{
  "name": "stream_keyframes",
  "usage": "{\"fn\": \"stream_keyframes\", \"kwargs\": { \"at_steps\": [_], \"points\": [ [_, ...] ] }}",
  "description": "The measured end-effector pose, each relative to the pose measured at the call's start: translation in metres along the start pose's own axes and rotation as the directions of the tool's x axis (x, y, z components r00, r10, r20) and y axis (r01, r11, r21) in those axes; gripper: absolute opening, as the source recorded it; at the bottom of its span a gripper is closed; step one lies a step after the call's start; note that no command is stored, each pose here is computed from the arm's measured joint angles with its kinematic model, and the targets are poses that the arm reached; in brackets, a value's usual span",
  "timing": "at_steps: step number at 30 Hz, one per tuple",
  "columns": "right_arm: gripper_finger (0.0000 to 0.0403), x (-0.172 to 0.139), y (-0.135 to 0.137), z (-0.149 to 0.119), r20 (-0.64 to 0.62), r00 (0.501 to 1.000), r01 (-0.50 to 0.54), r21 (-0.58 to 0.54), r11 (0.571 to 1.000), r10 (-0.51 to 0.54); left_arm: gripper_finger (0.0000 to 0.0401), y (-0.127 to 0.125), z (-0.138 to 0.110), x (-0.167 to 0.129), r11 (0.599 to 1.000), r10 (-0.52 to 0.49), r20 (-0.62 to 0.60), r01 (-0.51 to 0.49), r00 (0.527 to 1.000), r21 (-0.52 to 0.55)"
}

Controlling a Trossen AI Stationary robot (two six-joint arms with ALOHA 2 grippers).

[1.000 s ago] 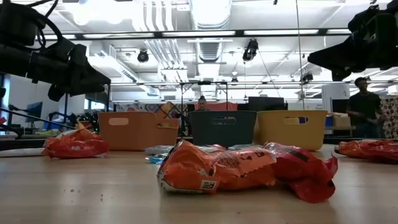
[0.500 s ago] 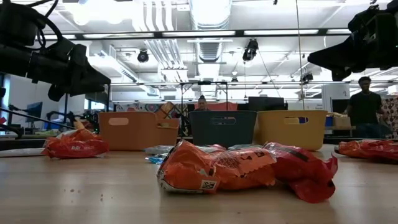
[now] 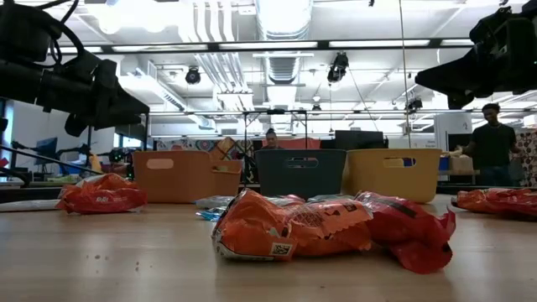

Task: Sort candy

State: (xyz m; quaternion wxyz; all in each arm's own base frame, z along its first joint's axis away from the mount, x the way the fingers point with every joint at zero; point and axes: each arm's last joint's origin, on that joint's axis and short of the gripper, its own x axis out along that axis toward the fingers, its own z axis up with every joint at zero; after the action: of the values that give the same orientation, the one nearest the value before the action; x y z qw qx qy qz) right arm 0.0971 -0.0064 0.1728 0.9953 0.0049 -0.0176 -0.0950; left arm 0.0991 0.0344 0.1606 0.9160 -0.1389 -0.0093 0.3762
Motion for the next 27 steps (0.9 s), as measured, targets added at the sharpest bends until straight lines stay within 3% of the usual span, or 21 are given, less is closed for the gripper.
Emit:
{"fn": "stream_keyframes", "kwargs": {
  "at_steps": [4, 10, 14, 17, 20, 23, 25, 26, 27],
  "points": [
    [0.0059, 0.0, 0.0, 0.0001, 0.001, 1.0, 0.0, -0.01, 1.0, 0.0, 0.0192, 0.0, 0.0, 0.0, 1.0, -0.001, 0.0, 0.001, 1.0, 0.0],
    [0.0059, 0.0, -0.0002, 0.0, 0.0, 1.0, 0.007, -0.22, 0.975, -0.007, 0.0192, 0.0, 0.0, 0.0, 1.0, 0.0, 0.0, 0.0, 1.0, 0.0],
    [0.0059, 0.0, -0.0002, 0.0001, 0.001, 1.0, 0.007, -0.248, 0.969, -0.007, 0.0192, 0.0, 0.0, 0.0, 1.0, 0.0, 0.0, 0.0, 1.0, 0.0],
    [0.0059, 0.0, -0.0002, 0.0001, 0.001, 1.0, 0.006, -0.067, 0.998, -0.006, 0.0192, 0.0, 0.0001, 0.0, 1.0, 0.0, 0.0, 0.0, 1.0, 0.0],
    [0.0059, 0.0, -0.0002, 0.0001, 0.001, 1.0, 0.006, 0.191, 0.982, -0.006, 0.0192, 0.0, 0.0, 0.0, 1.0, 0.0, 0.0, 0.0, 1.0, 0.0],
    [0.0059, 0.0, -0.0002, 0.0001, 0.002, 1.0, 0.005, 0.361, 0.933, -0.005, 0.0192, 0.0, 0.0, 0.0, 1.0, 0.0, 0.0, 0.0, 1.0, 0.0],
    [0.0059, 0.0001, -0.0001, 0.0005, 0.009, 1.0, -0.001, 0.497, 0.868, -0.005, 0.0192, 0.0, 0.0001, 0.0, 1.0, 0.0, 0.001, 0.0, 1.0, -0.001],
    [0.0059, 0.0001, -0.0001, 0.0014, 0.018, 1.0, -0.006, 0.557, 0.83, -0.005, 0.0192, -0.0001, 0.0003, 0.0001, 1.0, -0.002, 0.006, 0.002, 1.0, -0.028],
    [0.0059, 0.0001, -0.0001, 0.0022, 0.026, 1.0, -0.012, 0.6, 0.8, -0.004, 0.0192, -0.0011, 0.0017, 0.0, 0.991, -0.018, 0.02, 0.02, 1.0, -0.13]
  ]
}}
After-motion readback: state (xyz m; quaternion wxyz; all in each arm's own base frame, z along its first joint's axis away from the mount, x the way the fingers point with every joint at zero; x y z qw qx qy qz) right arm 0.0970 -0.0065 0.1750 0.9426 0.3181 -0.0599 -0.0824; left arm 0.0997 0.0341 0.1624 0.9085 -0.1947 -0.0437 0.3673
